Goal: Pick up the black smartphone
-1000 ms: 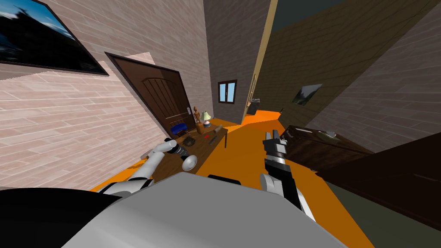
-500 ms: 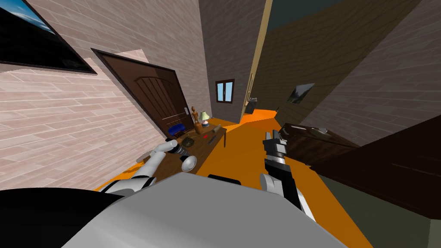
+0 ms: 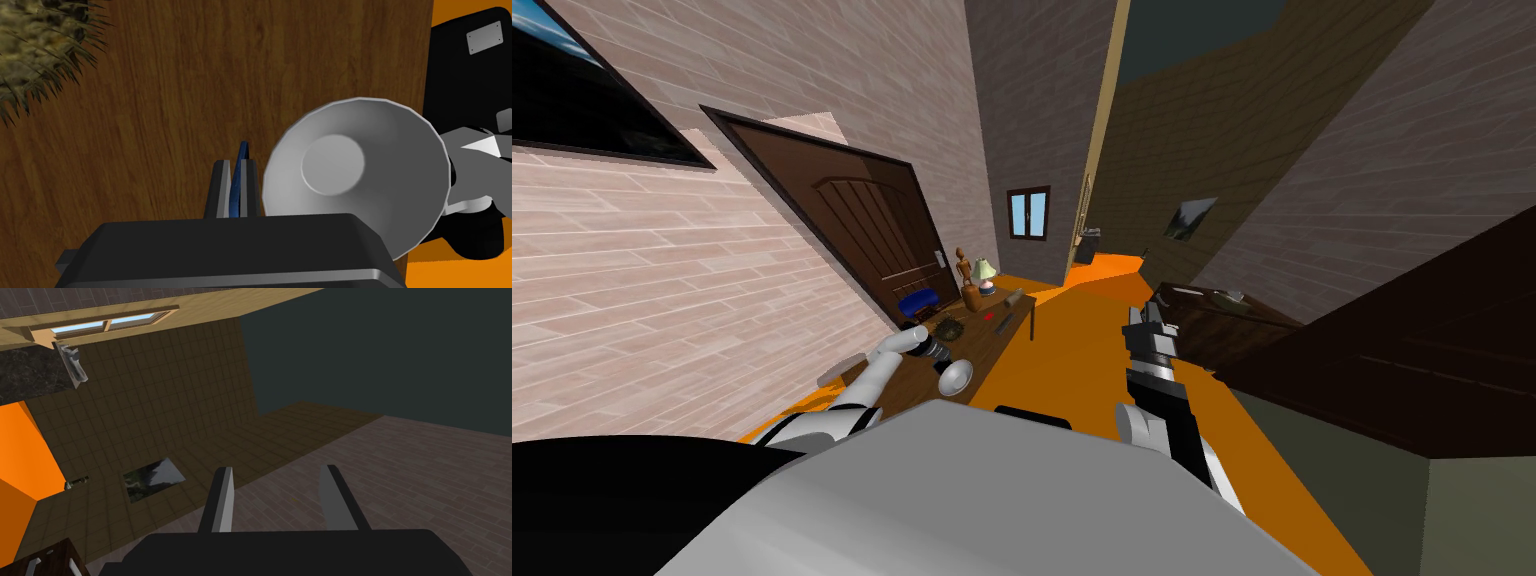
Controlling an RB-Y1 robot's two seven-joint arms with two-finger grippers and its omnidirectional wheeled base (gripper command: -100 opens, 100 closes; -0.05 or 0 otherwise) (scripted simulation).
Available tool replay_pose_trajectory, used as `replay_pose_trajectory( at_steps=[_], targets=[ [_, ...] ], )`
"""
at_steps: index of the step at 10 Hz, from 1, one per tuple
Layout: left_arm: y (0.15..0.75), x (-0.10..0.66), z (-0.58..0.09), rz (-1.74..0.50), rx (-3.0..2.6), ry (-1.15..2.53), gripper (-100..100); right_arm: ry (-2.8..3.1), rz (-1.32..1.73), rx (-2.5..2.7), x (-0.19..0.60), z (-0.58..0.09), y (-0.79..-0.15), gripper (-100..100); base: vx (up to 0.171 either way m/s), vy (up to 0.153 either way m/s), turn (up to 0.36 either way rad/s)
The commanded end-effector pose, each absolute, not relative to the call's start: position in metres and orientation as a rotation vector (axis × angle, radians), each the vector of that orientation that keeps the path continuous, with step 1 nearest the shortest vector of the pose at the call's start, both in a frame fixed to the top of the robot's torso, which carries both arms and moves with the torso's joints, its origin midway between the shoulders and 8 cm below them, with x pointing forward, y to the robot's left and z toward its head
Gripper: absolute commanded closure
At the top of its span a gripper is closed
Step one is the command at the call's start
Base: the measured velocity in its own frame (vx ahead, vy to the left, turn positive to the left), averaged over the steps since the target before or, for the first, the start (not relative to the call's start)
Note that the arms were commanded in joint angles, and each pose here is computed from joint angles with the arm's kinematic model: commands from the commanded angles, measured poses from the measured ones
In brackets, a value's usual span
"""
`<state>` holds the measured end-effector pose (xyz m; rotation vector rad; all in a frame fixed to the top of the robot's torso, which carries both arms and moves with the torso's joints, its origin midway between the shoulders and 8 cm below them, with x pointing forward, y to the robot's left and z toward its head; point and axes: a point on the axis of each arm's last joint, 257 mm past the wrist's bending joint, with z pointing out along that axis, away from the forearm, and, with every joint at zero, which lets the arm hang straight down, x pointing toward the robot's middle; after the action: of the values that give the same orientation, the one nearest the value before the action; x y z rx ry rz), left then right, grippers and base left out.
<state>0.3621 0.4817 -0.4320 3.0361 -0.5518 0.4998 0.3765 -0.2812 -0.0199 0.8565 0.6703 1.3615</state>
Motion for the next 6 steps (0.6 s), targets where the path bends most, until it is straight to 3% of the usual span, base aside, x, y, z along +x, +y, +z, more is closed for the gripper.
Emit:
replay_pose_trajectory(
  at_steps=[1,3,4,5,6],
  targets=[
    [0.482,0.362,-0.432,0.5,3.036,-0.552,100,0.67,1.362,0.857,0.376,-0.02,-0.281,0,0.0,0.0,0.0],
    [0.481,0.362,-0.432,0.499,3.036,-0.552,100,0.67,1.361,0.857,0.376,-0.02,-0.281,0,0.0,0.0,0.0],
    [0.481,0.362,-0.432,0.498,3.035,-0.552,0,0.67,1.361,0.857,0.376,-0.02,-0.281,0,0.0,0.0,0.0],
    [0.483,0.359,-0.426,0.499,3.03,-0.575,100,0.67,1.361,0.857,0.376,-0.02,-0.281,0,0.048,-0.041,0.19],
    [0.485,0.356,-0.422,0.498,3.022,-0.602,100,0.67,1.361,0.857,0.376,-0.02,-0.281,0,0.109,-0.086,0.259]
  ],
)
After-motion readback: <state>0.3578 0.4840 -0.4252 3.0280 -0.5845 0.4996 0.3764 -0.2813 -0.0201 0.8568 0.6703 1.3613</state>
